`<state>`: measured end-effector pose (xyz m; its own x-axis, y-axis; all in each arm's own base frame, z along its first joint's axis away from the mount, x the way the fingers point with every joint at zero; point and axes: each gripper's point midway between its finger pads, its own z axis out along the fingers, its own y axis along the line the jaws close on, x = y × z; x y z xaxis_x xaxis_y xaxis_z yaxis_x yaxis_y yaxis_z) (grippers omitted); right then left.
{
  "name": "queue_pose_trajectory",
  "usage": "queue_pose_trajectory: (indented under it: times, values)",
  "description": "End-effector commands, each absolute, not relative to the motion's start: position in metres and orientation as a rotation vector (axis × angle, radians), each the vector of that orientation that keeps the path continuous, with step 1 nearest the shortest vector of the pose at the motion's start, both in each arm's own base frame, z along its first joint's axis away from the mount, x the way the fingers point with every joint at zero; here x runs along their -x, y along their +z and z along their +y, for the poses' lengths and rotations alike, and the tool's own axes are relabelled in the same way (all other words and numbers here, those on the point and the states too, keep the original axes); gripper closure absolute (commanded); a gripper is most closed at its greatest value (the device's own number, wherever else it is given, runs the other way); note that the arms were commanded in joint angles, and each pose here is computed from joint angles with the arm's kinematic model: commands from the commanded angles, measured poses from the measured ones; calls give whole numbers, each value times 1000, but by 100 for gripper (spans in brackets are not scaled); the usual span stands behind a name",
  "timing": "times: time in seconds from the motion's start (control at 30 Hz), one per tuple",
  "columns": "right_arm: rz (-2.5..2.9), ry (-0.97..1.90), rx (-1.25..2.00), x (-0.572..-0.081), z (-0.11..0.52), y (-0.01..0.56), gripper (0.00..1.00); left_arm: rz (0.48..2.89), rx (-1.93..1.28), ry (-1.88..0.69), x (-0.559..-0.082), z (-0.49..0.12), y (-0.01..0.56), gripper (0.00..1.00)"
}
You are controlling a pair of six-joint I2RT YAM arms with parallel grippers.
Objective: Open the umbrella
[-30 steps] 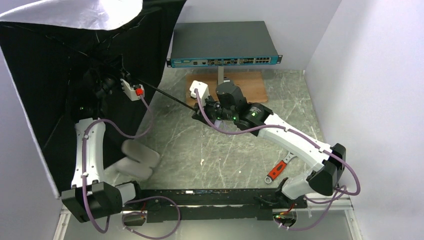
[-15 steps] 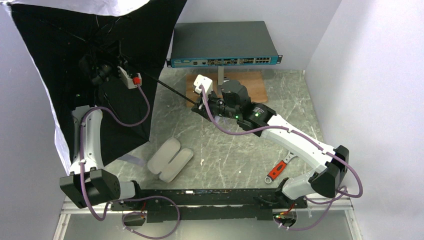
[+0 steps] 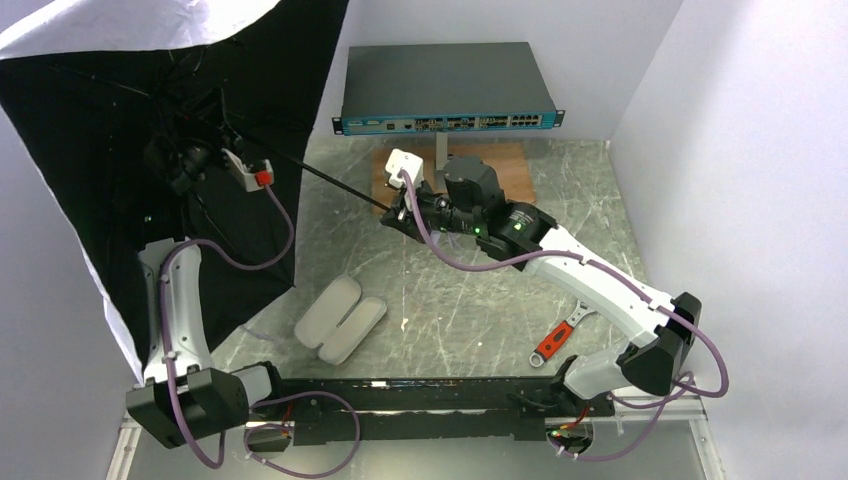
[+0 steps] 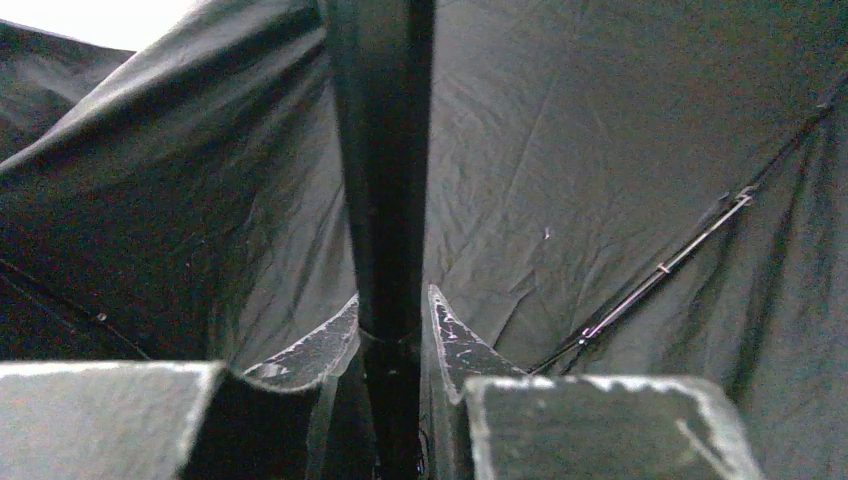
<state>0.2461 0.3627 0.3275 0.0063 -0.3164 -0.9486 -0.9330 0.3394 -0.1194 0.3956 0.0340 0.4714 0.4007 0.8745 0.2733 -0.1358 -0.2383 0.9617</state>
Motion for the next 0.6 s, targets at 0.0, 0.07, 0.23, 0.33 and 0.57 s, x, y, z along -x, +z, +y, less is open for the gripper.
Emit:
queue_pose_trajectory:
  times: [0.0, 0.07, 0.23, 0.33, 0.57]
  values:
    - [1509, 830, 1348, -213, 359, 337, 100, 850, -1248, 1575, -374, 126, 532, 88]
    - [1498, 865, 1349, -219, 374, 341, 100, 845, -1253, 1532, -369, 117, 533, 81]
    - [1457, 938, 1349, -225, 404, 352, 100, 837, -1282, 1474, -360, 104, 526, 84]
    - [1443, 960, 1358, -226, 417, 350, 100, 861, -1322, 1411, -360, 98, 512, 68]
    - [1379, 1096, 1210, -226, 431, 380, 100, 1005, -1311, 1071, -350, 72, 476, 25]
